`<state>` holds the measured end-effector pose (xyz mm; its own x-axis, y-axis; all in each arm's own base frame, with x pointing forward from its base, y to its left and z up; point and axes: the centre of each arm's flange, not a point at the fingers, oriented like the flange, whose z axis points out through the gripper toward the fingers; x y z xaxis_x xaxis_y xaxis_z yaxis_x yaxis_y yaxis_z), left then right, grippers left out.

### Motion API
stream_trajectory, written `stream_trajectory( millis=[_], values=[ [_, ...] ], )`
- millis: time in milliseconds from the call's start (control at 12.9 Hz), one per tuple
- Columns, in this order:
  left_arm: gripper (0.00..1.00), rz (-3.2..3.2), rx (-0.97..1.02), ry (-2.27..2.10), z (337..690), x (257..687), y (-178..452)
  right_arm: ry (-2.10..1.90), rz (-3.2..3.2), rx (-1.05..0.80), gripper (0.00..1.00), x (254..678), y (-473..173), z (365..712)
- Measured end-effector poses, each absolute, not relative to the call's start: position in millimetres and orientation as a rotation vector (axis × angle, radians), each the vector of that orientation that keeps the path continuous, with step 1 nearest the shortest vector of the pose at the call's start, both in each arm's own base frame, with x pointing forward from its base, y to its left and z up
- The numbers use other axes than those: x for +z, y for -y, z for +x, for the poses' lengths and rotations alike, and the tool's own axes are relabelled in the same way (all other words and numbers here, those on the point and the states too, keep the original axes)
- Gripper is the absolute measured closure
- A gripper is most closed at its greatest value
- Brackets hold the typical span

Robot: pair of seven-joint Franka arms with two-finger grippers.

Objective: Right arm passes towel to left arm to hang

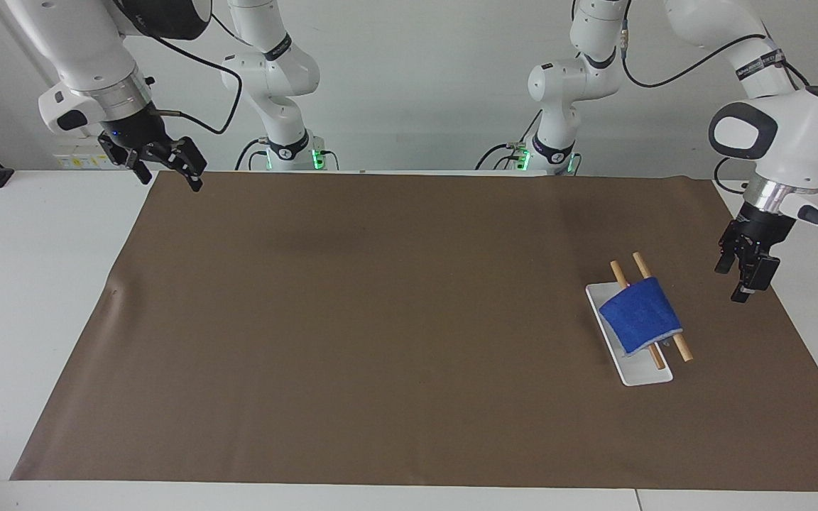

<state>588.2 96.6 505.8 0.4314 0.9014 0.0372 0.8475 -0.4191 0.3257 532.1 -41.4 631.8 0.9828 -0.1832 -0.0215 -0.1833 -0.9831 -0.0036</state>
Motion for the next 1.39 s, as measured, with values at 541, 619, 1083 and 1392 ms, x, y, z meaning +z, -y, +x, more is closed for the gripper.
stream_trajectory(
  millis=[541, 619, 1083, 1392],
  values=[
    [0.0, 2.837, -0.005, -0.766, 542, 563, -20, -0.269, -3.145, 0.026, 0.0, 634, 36, 531],
    [0.0, 2.874, -0.038, -0.655, 534, 567, -17, -0.269, -3.148, 0.026, 0.0, 634, 36, 531],
    [0.0, 3.24, -0.078, -0.107, 516, 588, -17, -0.269, -3.148, 0.026, 0.0, 634, 36, 531],
    [0.0, 3.268, -0.013, -0.053, 511, 634, -7, -0.262, -3.149, 0.026, 0.0, 634, 34, 531]
  ],
)
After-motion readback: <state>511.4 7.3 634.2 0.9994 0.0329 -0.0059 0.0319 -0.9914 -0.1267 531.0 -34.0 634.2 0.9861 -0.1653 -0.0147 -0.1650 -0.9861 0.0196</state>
